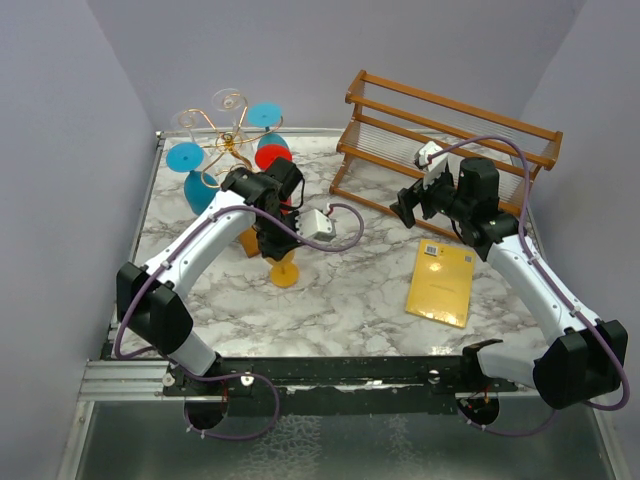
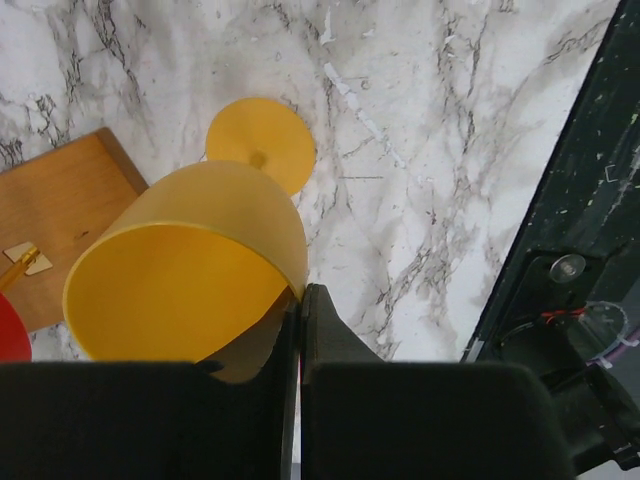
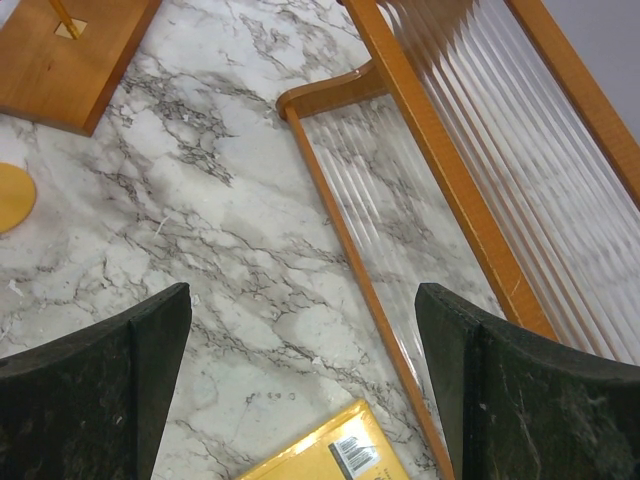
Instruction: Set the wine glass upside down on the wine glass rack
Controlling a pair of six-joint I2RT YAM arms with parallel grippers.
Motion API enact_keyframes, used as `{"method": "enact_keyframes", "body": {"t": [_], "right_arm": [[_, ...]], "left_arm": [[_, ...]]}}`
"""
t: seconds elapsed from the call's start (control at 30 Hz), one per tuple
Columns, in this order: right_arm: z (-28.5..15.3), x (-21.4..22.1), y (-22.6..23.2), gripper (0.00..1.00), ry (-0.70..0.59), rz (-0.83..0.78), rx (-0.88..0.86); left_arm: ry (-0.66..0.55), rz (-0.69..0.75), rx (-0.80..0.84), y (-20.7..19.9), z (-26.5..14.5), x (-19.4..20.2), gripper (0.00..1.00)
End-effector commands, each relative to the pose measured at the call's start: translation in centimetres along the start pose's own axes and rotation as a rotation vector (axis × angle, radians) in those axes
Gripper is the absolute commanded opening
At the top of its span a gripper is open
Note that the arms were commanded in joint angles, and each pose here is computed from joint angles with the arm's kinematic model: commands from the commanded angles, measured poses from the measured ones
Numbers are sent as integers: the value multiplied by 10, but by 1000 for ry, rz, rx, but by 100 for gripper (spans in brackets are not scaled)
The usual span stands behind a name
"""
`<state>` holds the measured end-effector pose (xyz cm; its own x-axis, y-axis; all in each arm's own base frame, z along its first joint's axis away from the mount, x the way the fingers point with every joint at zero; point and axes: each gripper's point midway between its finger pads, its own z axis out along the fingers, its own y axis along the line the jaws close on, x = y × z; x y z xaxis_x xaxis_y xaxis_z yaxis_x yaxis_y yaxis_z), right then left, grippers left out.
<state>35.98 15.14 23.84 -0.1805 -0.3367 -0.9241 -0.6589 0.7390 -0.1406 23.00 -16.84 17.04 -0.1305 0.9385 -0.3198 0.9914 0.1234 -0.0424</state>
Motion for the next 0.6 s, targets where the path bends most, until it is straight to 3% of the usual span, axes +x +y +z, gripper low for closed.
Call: {"method": "enact_keyframes", "body": {"t": [0.0, 0.33, 0.57], "right_arm": [[-3, -2, 2, 93, -16, -12, -17], [-11, -16, -7, 93, -37, 3, 37], [-41, -66, -47, 92, -116, 124, 213]], "left_arm": [[-106, 30, 72, -16, -13, -23, 0], [-507, 166, 69, -33, -77, -105, 0], [-791, 19, -190, 11, -144, -167, 0]]}}
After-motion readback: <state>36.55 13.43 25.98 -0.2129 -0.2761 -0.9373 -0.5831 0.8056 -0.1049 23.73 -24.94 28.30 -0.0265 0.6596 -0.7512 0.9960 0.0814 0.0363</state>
